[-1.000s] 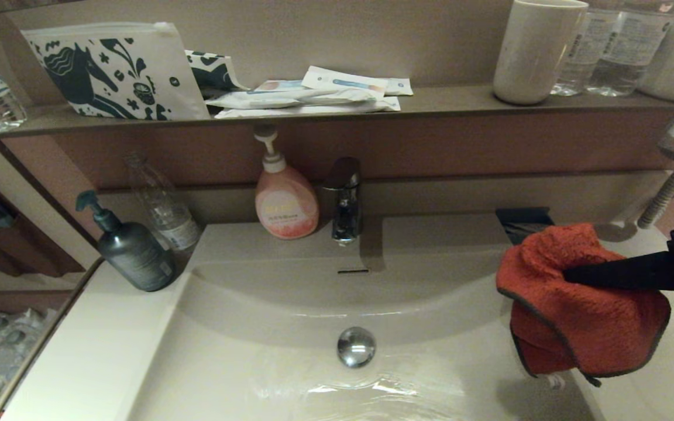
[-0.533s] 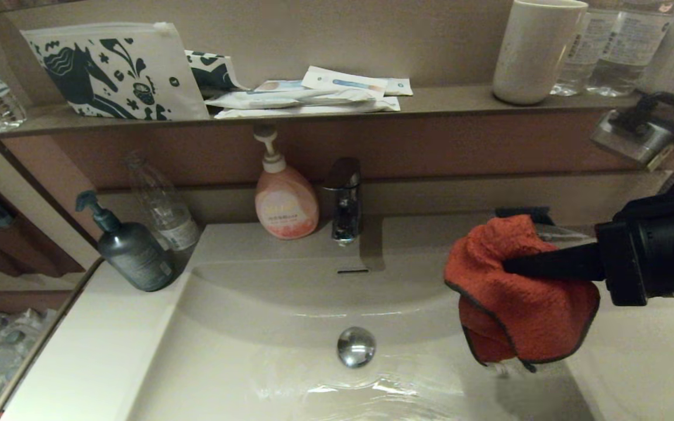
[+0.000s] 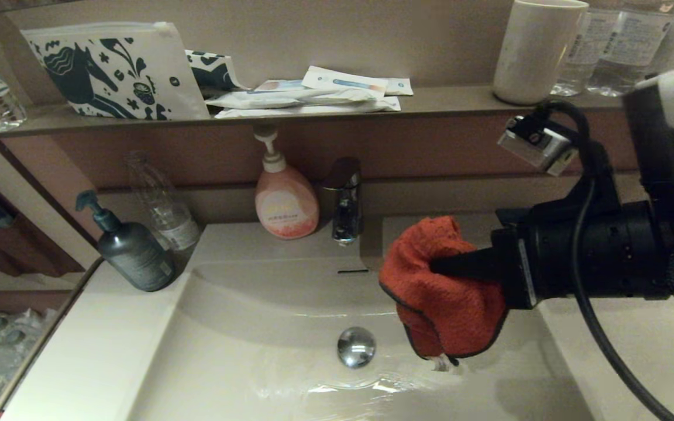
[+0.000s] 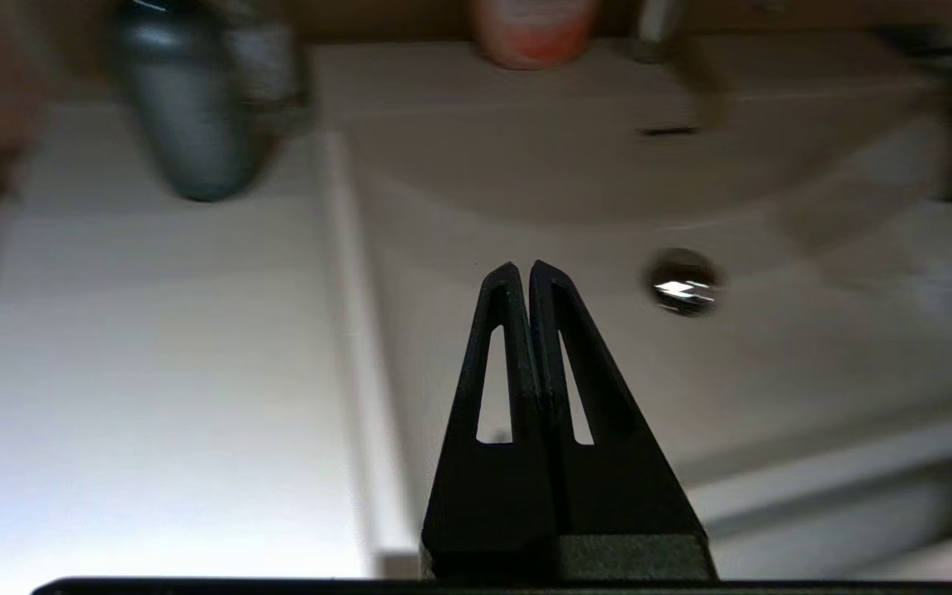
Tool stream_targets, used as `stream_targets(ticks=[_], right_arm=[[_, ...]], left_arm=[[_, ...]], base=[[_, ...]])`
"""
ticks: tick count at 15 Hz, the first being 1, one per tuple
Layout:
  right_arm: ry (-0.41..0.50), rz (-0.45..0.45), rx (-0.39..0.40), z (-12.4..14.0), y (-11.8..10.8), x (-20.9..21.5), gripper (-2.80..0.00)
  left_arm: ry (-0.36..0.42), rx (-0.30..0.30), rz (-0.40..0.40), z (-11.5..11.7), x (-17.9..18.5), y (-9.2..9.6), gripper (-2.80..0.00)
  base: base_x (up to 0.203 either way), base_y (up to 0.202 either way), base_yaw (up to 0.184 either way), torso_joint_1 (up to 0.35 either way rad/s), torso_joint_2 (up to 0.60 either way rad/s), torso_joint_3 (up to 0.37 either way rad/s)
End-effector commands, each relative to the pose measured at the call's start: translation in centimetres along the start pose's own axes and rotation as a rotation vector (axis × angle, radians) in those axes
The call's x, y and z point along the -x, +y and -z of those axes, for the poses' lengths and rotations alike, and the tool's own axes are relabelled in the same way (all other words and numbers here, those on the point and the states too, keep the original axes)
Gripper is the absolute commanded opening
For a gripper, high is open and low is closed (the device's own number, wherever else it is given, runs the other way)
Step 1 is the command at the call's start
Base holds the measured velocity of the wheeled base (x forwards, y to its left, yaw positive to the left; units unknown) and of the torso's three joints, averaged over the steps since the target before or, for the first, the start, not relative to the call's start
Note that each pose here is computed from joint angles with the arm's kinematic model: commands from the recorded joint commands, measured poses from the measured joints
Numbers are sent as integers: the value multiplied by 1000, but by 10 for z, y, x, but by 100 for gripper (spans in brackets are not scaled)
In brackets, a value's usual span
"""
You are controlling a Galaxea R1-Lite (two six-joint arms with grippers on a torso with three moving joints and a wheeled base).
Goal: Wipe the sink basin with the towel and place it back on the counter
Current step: Wipe the sink
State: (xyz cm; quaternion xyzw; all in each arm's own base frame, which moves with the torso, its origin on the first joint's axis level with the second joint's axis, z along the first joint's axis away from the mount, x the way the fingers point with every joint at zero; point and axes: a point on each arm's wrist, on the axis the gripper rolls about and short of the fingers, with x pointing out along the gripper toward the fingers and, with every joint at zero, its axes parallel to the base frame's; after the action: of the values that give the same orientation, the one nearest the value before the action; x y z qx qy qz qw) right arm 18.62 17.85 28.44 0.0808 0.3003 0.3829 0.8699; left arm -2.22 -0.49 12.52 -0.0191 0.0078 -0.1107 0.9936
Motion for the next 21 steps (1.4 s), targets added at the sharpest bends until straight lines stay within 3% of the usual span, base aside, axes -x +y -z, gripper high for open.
stream_targets(ticks=[1, 5, 10, 20, 21], right_arm=[[31, -17, 7, 0, 7, -17, -280], [4, -59, 20, -8, 31, -36, -280], [-15, -86, 36, -19, 49, -64, -280], [-40, -90, 47, -27, 60, -85, -280], [-38, -89, 47, -27, 60, -89, -280]], left_arm=[[130, 66, 99, -16, -19, 2, -280], [311, 162, 251, -32, -54, 5, -280], [419, 283, 408, -62, -97, 8, -280], [439, 254, 597, -68, -138, -3, -280], [450, 257, 612, -68, -140, -5, 0]], base=[[0, 0, 0, 0, 0, 0], [0, 0, 0, 0, 0, 0], [0, 0, 0, 0, 0, 0], [0, 0, 0, 0, 0, 0], [0, 0, 0, 0, 0, 0]])
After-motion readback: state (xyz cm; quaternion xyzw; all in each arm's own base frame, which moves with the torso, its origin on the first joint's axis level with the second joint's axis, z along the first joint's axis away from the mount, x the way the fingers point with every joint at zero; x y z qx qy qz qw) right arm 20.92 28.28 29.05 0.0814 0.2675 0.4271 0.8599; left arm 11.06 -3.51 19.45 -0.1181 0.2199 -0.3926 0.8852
